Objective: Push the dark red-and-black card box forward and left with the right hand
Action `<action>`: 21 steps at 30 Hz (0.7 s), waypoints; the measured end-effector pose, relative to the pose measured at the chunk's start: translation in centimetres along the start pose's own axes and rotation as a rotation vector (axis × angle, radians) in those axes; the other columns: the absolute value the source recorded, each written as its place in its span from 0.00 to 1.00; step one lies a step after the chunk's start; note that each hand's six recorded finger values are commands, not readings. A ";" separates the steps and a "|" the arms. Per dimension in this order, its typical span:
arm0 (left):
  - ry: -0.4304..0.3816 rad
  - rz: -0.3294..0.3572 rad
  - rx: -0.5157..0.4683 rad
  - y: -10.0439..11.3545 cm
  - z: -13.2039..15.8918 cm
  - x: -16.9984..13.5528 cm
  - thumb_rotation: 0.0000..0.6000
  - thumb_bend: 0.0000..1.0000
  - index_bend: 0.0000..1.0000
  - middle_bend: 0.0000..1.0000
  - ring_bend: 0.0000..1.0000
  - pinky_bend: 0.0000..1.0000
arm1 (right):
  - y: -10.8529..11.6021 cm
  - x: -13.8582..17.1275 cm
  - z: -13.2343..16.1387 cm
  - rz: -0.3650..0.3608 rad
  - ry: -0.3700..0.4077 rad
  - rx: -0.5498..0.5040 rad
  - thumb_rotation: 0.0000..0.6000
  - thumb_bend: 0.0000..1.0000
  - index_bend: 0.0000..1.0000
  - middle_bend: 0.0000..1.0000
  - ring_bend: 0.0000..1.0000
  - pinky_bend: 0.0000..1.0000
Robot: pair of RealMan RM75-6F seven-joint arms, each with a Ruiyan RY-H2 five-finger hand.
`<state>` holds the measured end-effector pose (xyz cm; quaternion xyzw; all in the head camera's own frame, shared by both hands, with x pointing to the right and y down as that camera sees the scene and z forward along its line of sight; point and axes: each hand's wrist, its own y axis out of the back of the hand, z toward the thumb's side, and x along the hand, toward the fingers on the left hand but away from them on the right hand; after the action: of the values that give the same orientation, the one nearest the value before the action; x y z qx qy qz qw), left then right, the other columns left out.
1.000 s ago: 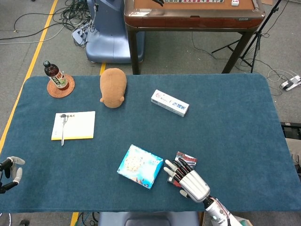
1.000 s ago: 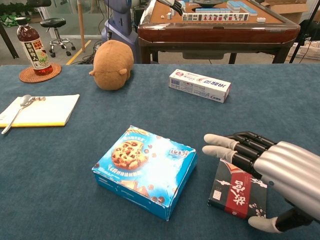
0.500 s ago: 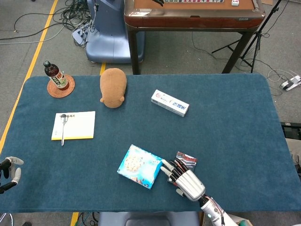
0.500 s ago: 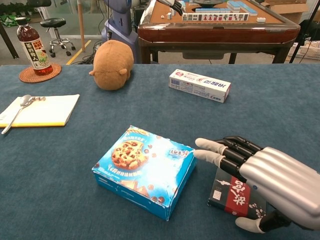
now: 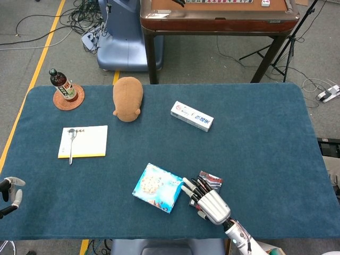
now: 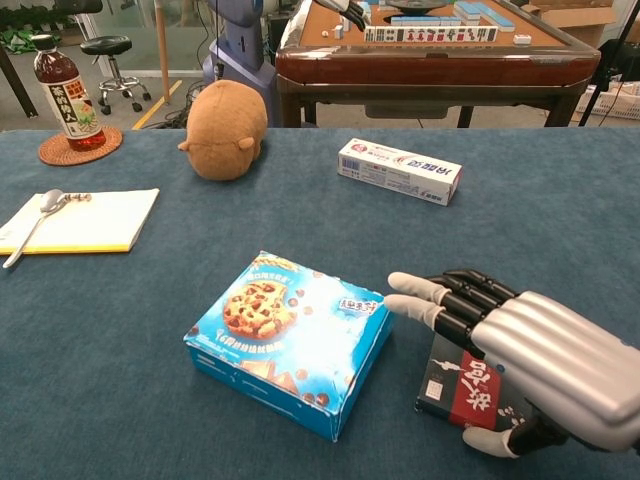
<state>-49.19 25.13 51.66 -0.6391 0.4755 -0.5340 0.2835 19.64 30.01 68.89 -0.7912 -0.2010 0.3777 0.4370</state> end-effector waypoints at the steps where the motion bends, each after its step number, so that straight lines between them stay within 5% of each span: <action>1: 0.000 0.000 0.000 0.0 0.0 0.0 1.00 0.48 0.47 0.72 0.69 0.80 | 0.0 -0.1 -0.1 0.000 -0.005 0.001 1.00 0.00 0.00 0.00 0.00 0.00; 21: 0.002 -0.006 0.004 -0.2 0.0 0.0 1.00 0.48 0.47 0.72 0.69 0.80 | 0.4 -1.6 -2.8 -0.008 -0.101 0.028 1.00 0.00 0.00 0.00 0.00 0.00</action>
<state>-49.12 25.22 51.85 -0.6394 0.4729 -0.5363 0.2827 20.75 27.25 70.15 -0.7641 -0.2205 0.4183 0.4388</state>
